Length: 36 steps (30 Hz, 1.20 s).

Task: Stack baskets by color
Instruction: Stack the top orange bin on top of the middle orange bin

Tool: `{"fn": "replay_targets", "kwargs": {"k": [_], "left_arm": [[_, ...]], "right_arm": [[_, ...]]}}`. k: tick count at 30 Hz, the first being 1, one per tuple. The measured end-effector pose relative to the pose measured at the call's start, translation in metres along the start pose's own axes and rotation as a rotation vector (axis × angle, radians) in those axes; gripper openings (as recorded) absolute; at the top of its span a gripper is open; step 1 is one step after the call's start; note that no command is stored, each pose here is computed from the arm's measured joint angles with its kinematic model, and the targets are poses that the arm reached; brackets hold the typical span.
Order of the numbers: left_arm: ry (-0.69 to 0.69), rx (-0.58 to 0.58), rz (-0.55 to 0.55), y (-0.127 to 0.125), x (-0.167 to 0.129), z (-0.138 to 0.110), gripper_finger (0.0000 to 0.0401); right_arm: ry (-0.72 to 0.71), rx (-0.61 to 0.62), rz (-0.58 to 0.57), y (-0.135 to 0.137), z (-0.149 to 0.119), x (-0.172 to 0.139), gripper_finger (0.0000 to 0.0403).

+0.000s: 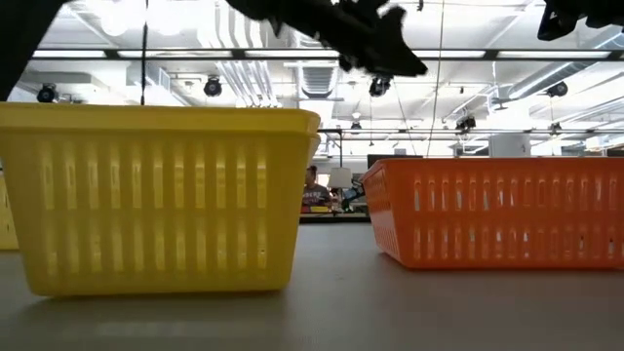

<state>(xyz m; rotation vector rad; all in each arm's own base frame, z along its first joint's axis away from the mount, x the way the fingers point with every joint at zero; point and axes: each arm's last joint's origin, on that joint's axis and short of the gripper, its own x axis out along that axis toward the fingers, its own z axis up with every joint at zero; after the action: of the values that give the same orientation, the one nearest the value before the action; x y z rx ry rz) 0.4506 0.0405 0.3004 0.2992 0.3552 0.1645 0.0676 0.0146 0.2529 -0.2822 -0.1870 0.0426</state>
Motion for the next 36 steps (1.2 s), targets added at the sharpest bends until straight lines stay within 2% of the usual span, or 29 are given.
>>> {"fn": "replay_targets", "kwargs": {"k": [10,18,23,28,30,33,36], "left_arm": [[0.156,0.06,-0.149,-0.035,-0.066,-0.007,0.0125],[0.173,-0.093,-0.169,-0.041,-0.121,-0.03,0.0125],[0.17,-0.165,-0.133,-0.037,-0.148,-0.045,0.0125],[0.145,-0.17,-0.044,-0.031,-0.168,-0.056,0.0125],[0.128,-0.172,-0.014,-0.029,-0.175,-0.06,0.0125],[0.121,-0.172,0.012,-0.027,-0.185,-0.065,0.0125],[0.119,-0.172,0.031,-0.026,-0.192,-0.071,0.0125]], "right_arm": [[0.019,0.03,-0.05,-0.001,-0.001,0.0,0.0009],[0.007,0.078,-0.084,-0.002,0.002,0.003,0.0009],[0.006,0.1,-0.088,-0.001,0.003,0.011,0.0009],[0.021,0.107,-0.085,0.003,0.005,0.027,0.0009],[0.024,0.145,-0.094,0.002,0.012,0.034,0.0009],[0.087,0.226,-0.09,0.004,0.016,0.05,0.0009],[0.234,0.278,-0.066,0.013,0.01,0.077,0.0009]]}}
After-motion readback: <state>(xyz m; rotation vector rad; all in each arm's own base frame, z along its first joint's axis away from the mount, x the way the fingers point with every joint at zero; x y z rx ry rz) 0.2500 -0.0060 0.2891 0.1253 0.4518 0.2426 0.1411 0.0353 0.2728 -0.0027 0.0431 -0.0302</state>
